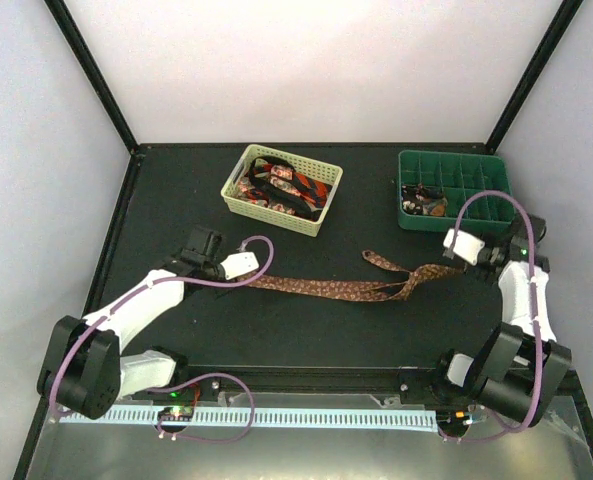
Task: Roll the ties
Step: Flatten out the tie at the center of the board.
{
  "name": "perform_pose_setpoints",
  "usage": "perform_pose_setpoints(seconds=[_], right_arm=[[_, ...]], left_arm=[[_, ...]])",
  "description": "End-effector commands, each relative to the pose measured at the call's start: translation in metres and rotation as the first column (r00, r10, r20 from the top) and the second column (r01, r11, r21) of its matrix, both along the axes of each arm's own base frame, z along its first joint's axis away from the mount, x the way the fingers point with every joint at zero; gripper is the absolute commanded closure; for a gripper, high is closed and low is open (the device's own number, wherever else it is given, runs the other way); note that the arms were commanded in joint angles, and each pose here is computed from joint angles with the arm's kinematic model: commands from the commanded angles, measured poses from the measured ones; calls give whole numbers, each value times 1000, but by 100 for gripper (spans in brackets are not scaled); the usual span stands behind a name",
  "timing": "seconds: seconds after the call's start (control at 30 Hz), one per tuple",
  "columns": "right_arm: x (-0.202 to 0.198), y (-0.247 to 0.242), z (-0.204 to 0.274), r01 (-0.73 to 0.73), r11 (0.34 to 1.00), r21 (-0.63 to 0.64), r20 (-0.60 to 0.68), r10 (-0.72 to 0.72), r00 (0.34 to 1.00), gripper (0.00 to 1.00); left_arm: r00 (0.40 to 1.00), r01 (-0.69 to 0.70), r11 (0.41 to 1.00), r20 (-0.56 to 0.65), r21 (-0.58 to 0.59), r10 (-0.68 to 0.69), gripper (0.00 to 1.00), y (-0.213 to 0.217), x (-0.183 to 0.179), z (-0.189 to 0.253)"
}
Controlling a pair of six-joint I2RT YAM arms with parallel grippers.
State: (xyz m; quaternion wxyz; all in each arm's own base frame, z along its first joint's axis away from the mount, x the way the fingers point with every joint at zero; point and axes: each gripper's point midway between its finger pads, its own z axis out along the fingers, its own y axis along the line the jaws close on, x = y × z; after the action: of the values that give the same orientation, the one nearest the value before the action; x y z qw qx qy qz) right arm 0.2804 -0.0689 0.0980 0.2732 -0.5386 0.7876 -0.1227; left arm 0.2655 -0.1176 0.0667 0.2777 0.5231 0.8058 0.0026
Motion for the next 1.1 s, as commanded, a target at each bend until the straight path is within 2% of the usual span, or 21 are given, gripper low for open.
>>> perform_pose_setpoints(seconds=[0.0, 0.17, 0.3, 0.4, 0.43, 0.47, 0.5, 0.57, 0.63, 0.7, 0.77, 0.9, 0.97, 1.07], right_arm=[[30, 3, 47, -86, 996, 14, 128, 83, 988, 98], [12, 19, 27, -158, 986, 50, 80, 154, 985, 98], [-2, 5, -18, -136, 991, -10, 46, 136, 990, 98], [-6, -9, -41, -102, 995, 2, 3, 102, 995, 98], [-5, -13, -43, -92, 996, 8, 1, 92, 996, 97], [-3, -19, -44, -84, 996, 8, 11, 84, 996, 96], [-2, -25, -44, -77, 997, 2, 21, 77, 997, 93], [-8, -37, -45, -65, 998, 0, 24, 65, 998, 80], [-21, -37, -46, -66, 998, 24, -29, 66, 997, 54], [-31, -31, -41, -39, 997, 71, -81, 45, 996, 36], [-33, -29, -26, -7, 994, 109, -98, 18, 995, 32], [-25, -25, 12, 65, 972, 224, -132, -36, 991, 29], [-21, -15, 30, 90, 941, 327, -159, -39, 986, 28], [-10, 9, 50, 149, 870, 469, -187, -67, 980, 33]], left_arm=[[998, -47, 996, 54, 77, 43, 98, 24, 8, -1], [993, -95, 992, 73, 84, 89, 98, 44, 7, 4], [996, -83, 992, 54, 97, 78, 98, 50, -7, -7], [997, -64, 995, 43, 76, 61, 98, 46, -11, -12], [998, -58, 996, 35, 60, 56, 97, 43, -11, -12], [998, -51, 998, 24, 43, 50, 92, 39, -11, -11], [999, -39, 999, 6, 28, 39, 87, 35, -12, -11], [999, -14, 1000, -42, 6, 14, 75, 29, -17, -11], [997, 20, 1000, -72, -14, -21, 65, 24, -23, -8], [995, 65, 997, -78, -47, -69, 57, 17, -30, -1], [991, 117, 990, -56, -81, -121, 48, 8, -34, 11], [988, 151, 982, -14, -114, -154, 35, 0, -28, 38], [987, 157, 980, -12, -125, -160, 34, -3, -23, 45], [985, 167, 973, -27, -159, -173, 34, -11, -19, 49]])
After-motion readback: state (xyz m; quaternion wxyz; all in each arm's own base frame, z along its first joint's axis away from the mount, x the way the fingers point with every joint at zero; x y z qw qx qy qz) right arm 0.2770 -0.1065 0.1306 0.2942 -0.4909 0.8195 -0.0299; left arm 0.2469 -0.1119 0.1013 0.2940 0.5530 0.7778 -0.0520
